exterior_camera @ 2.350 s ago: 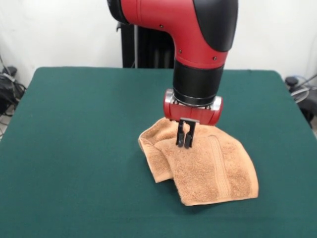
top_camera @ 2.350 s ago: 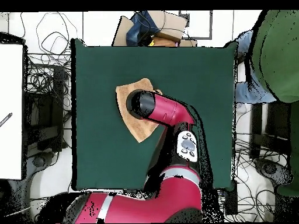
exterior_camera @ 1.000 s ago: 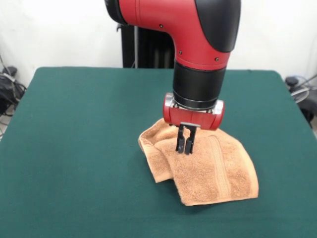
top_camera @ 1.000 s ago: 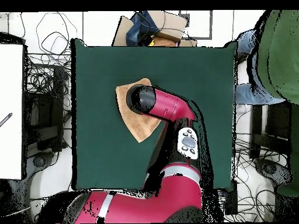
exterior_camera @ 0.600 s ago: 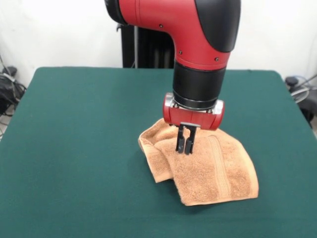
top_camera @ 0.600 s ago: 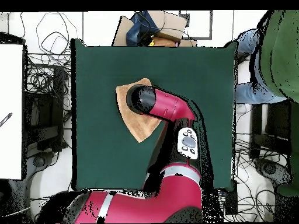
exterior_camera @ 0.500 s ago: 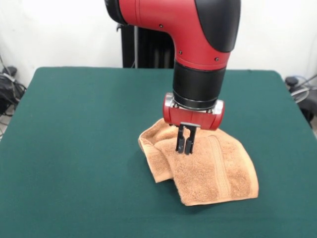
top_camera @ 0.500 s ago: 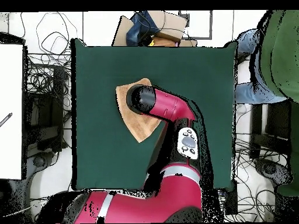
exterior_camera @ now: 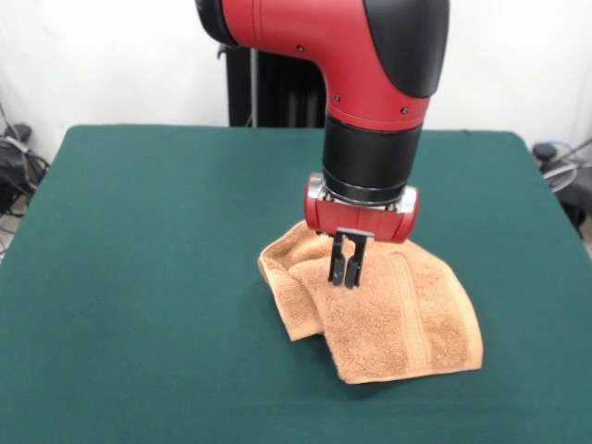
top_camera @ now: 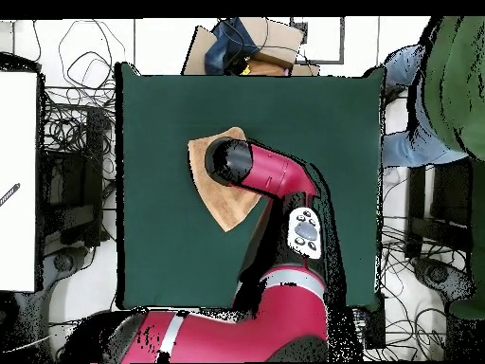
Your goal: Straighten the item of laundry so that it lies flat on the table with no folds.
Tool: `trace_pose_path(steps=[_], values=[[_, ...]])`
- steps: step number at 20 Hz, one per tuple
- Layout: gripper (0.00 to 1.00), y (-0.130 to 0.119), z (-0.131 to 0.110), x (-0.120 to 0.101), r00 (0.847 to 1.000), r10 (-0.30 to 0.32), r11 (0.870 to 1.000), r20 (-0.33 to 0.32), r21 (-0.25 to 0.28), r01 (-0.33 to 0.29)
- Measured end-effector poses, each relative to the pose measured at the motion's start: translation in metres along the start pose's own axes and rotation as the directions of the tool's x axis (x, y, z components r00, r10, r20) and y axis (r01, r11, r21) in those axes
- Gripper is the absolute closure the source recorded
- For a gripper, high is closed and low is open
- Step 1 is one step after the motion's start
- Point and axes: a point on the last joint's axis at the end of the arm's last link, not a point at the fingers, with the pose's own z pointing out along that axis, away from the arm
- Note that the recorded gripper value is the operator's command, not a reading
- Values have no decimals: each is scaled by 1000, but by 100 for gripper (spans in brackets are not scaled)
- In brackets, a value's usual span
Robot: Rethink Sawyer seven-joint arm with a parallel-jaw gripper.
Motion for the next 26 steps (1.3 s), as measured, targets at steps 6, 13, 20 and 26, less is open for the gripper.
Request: trace_pose_path(steps=[6,13,20,26], values=[[100,0,1,2,1000,0,1000,-4,0,0],[100,0,1,3,1000,0,1000,-6,0,0],[100,0,1,3,1000,0,1000,-7,0,0],[100,0,2,4,1000,0,1000,-9,0,0]])
